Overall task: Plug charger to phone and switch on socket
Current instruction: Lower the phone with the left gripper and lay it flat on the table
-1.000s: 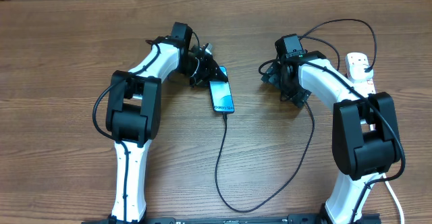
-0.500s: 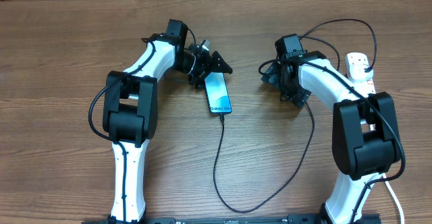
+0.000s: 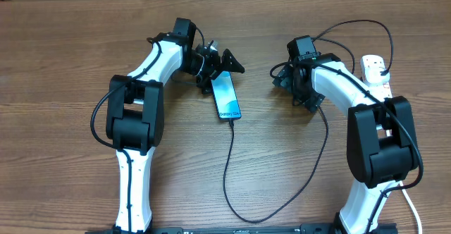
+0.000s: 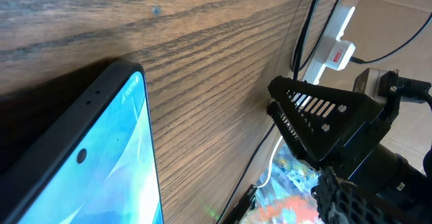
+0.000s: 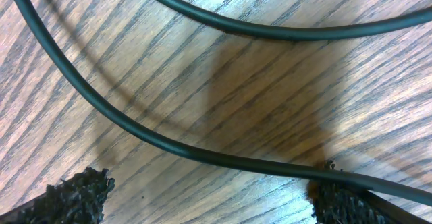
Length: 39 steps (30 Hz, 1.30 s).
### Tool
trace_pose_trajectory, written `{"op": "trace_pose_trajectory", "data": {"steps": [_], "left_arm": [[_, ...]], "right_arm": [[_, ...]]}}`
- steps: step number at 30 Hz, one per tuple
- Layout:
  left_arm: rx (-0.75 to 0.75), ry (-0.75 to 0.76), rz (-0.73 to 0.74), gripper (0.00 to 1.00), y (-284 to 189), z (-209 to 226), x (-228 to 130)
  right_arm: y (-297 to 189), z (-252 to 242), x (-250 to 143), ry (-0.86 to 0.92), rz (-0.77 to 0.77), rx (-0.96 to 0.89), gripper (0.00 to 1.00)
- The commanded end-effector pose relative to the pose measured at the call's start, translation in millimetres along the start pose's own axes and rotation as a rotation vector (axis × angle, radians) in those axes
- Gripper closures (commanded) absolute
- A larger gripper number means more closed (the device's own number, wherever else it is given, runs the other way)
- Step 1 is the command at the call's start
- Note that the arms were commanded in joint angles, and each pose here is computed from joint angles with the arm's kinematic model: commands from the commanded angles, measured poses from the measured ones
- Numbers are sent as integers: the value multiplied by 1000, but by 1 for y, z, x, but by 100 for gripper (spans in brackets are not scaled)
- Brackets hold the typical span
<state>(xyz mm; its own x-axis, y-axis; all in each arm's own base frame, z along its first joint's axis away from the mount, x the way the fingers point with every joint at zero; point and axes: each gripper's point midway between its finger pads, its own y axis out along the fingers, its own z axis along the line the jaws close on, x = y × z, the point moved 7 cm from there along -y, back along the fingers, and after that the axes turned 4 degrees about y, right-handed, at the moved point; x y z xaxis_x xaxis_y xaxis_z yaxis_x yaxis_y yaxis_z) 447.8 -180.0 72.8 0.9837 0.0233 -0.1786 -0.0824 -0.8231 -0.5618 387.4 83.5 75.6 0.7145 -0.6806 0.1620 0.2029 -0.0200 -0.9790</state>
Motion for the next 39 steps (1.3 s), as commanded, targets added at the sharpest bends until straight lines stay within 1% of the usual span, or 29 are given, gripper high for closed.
{"op": "trace_pose_trajectory", "data": {"steps": [1,17,23,30,35,39], "left_arm": [[232,-100,-41,0,9,52,4],[373,-221,-81,0,4,67,1],[411,-241,-76,0,3,72,-2],[413,-243,-74,0,3,72,-3],[466,-259,-74,0,0,77,-5],[472,-263,-70,0,0,78,-7]], "right_arm": [[5,-3,-4,3,21,-10,0],[5,-3,-4,3,21,-10,0],[5,-3,-4,3,21,-10,0],[5,-3,-4,3,22,-10,0],[5,-3,-4,3,22,-10,0],[5,-3,-4,3,22,-10,0]]}}
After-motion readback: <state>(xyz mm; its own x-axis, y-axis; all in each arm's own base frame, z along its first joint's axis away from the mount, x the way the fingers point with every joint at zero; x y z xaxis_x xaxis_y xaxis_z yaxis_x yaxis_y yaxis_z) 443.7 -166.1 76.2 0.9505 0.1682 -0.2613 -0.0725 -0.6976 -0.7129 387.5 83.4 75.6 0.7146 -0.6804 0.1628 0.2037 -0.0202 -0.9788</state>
